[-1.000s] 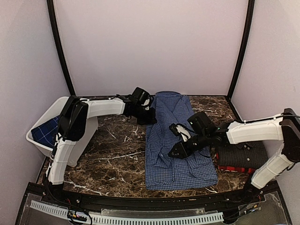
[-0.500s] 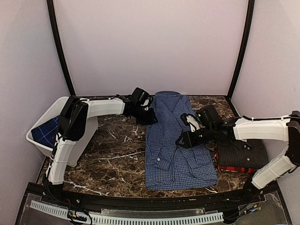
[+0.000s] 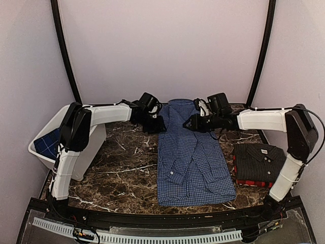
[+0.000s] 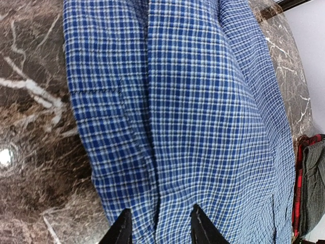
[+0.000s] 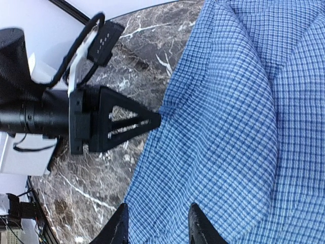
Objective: Fold and stack the long sleeve shirts
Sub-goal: Adjust the sleeve of the rectangle-folded shirt.
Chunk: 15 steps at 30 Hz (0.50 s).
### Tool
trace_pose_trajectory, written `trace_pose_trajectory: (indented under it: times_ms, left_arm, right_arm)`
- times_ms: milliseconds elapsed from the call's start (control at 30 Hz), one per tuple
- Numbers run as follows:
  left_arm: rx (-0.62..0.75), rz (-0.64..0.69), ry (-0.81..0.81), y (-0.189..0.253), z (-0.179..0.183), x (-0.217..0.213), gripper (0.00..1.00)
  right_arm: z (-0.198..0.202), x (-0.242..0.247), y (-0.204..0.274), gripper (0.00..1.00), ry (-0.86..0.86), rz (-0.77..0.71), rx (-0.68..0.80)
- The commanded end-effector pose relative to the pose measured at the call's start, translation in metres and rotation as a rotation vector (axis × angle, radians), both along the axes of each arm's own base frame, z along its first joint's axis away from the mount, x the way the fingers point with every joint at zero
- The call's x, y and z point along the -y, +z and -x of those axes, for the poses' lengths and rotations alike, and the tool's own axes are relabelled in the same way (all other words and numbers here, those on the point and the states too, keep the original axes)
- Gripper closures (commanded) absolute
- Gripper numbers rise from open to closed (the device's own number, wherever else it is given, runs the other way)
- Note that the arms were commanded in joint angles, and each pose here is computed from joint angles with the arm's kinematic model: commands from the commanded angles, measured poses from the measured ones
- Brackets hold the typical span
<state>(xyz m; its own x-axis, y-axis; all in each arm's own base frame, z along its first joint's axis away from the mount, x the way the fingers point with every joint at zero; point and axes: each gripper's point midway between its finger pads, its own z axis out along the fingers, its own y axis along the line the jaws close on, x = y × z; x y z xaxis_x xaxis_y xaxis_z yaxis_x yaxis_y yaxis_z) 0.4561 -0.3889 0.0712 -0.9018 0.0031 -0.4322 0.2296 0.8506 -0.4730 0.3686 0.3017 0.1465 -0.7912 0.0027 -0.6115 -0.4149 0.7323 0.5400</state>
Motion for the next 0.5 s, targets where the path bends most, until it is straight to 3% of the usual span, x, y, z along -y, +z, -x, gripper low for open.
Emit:
trace_pose_trajectory:
  times_ms: [0, 233, 467]
  left_arm:
    - [0.029, 0.026, -0.012, 0.046, 0.016, -0.013, 0.64]
    - [-0.026, 0.06, -0.028, 0.038, 0.045, -0.024, 0.68]
    - [-0.066, 0.105, -0.07, 0.046, 0.073, -0.029, 0.69]
  right_arm:
    - [-0.034, -0.036, 0.025, 0.64, 0.06, -0.131, 0.046]
    - [-0.078, -0.068, 0.002, 0.67, 0.093, -0.206, -0.003]
    - [-0.128, -0.064, -0.046, 0.7, 0.016, -0.274, -0.104]
